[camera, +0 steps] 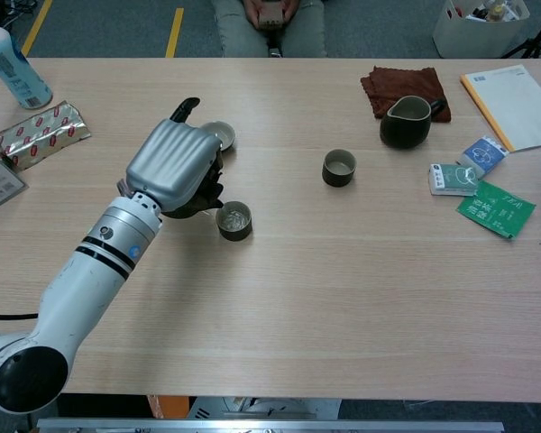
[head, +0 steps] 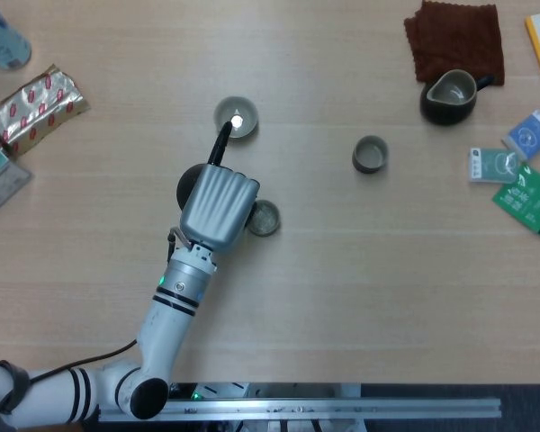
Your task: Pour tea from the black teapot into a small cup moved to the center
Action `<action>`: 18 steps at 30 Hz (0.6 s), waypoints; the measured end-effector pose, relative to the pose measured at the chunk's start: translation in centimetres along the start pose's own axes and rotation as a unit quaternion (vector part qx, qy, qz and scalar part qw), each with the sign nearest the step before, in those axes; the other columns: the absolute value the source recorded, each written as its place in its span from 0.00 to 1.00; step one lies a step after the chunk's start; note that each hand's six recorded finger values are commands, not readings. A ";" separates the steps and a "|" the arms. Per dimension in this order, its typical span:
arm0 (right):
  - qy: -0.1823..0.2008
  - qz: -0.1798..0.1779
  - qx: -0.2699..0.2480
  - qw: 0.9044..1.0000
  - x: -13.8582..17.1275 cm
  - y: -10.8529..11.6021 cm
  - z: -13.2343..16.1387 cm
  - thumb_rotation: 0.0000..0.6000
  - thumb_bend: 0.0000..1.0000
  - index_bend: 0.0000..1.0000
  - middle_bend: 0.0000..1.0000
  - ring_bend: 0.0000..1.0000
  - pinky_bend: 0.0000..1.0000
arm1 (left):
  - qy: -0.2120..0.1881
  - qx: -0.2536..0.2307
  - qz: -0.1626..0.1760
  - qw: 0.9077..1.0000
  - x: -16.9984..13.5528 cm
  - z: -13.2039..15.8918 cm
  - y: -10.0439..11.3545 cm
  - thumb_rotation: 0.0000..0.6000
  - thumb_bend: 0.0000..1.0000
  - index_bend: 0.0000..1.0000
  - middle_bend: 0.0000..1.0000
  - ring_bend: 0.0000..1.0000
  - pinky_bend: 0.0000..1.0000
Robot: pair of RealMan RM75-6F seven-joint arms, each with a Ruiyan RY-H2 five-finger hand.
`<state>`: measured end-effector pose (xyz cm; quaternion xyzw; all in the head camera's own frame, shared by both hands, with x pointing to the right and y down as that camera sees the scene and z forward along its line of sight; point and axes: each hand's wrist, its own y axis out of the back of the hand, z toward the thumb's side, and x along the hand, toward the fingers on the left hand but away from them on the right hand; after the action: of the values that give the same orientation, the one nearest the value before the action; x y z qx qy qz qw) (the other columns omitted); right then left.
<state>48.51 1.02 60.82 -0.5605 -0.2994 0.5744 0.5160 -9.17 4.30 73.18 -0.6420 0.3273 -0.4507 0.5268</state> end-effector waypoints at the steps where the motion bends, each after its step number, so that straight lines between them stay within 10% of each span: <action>1: 0.000 0.000 0.000 1.000 0.0 0.0 0.0 1.00 0.20 0.18 0.16 0.00 0.07 | 0.002 -0.006 -0.002 1.000 0.0 -0.1 0.0 1.00 0.33 0.92 0.97 0.79 0.05; 18: -0.002 0.002 -0.006 1.000 -0.5 0.3 0.5 1.00 0.20 0.18 0.16 0.00 0.07 | 0.041 -0.137 0.004 0.990 0.4 -3.9 1.2 1.00 0.33 0.91 0.96 0.77 0.05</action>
<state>47.90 0.62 60.84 -0.5626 -0.3028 0.5747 0.5113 -12.53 2.19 72.29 -0.6874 0.4102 -0.4256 0.4220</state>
